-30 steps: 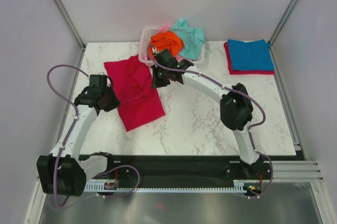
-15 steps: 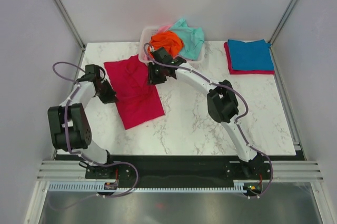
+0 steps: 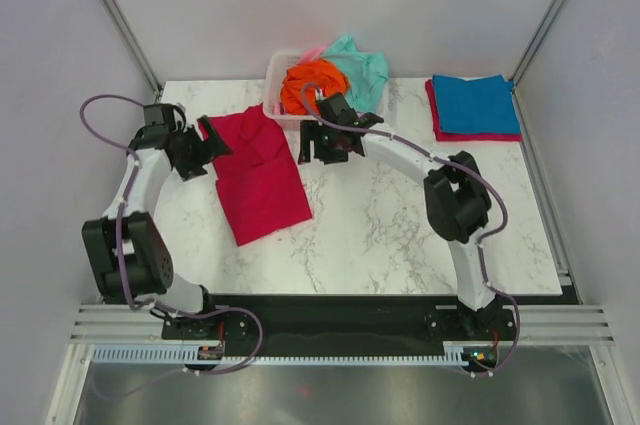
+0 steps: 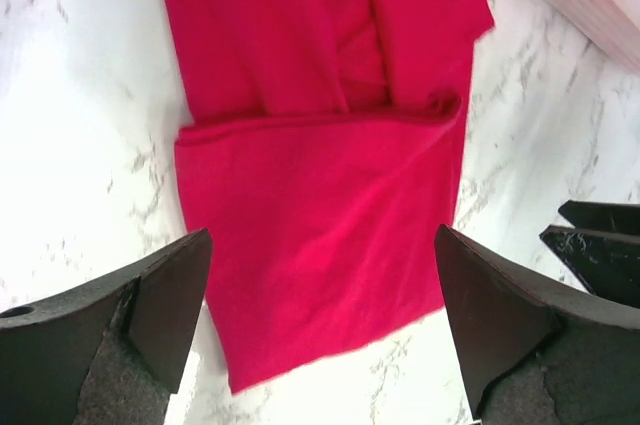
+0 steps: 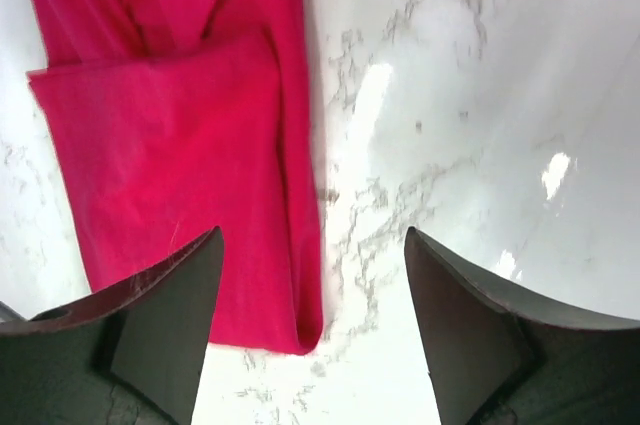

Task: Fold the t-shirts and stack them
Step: Fold the tshirt, then neatly place the folded tshirt to the corner

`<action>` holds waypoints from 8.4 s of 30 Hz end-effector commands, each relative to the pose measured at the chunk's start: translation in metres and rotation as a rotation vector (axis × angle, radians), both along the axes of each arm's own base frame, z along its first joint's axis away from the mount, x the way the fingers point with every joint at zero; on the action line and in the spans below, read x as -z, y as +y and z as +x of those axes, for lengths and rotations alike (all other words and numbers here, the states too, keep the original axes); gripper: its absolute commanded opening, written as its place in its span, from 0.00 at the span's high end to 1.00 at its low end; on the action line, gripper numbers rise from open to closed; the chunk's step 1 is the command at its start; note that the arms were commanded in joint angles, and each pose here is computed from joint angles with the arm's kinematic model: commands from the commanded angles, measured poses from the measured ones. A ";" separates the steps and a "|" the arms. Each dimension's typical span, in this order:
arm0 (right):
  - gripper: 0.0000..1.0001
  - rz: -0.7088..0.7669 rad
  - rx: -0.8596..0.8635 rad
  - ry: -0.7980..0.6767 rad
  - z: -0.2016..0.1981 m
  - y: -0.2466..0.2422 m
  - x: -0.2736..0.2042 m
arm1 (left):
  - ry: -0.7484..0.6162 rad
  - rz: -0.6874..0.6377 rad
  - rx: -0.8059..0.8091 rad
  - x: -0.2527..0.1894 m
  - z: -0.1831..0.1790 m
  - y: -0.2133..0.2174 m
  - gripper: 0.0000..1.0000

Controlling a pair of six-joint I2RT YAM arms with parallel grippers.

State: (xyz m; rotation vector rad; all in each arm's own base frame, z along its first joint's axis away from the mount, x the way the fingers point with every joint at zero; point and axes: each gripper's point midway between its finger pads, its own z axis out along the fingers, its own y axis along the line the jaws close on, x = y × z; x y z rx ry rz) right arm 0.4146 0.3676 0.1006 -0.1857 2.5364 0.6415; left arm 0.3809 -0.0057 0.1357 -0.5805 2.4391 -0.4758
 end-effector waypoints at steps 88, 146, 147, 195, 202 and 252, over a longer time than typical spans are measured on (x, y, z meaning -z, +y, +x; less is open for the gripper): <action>1.00 0.181 0.002 0.252 -0.316 -0.103 0.053 | 0.109 -0.402 0.292 0.014 -0.275 -0.159 0.98; 1.00 -0.183 0.060 -0.031 -0.008 -0.073 -0.022 | 0.018 -0.072 0.111 -0.016 0.002 -0.058 0.98; 1.00 -0.186 0.067 -0.026 -0.001 -0.077 -0.017 | 0.031 -0.079 0.115 -0.011 0.009 -0.058 0.98; 0.85 0.214 -0.059 0.127 -0.133 -0.004 0.068 | -0.184 -0.069 0.232 -0.022 -0.117 -0.064 0.00; 0.99 0.185 -0.113 0.142 -0.197 -0.021 0.048 | -0.184 -0.068 0.233 -0.020 -0.118 -0.064 0.00; 0.06 0.137 0.149 0.116 -0.130 -0.094 0.096 | -0.193 -0.093 0.281 -0.019 -0.121 -0.078 0.00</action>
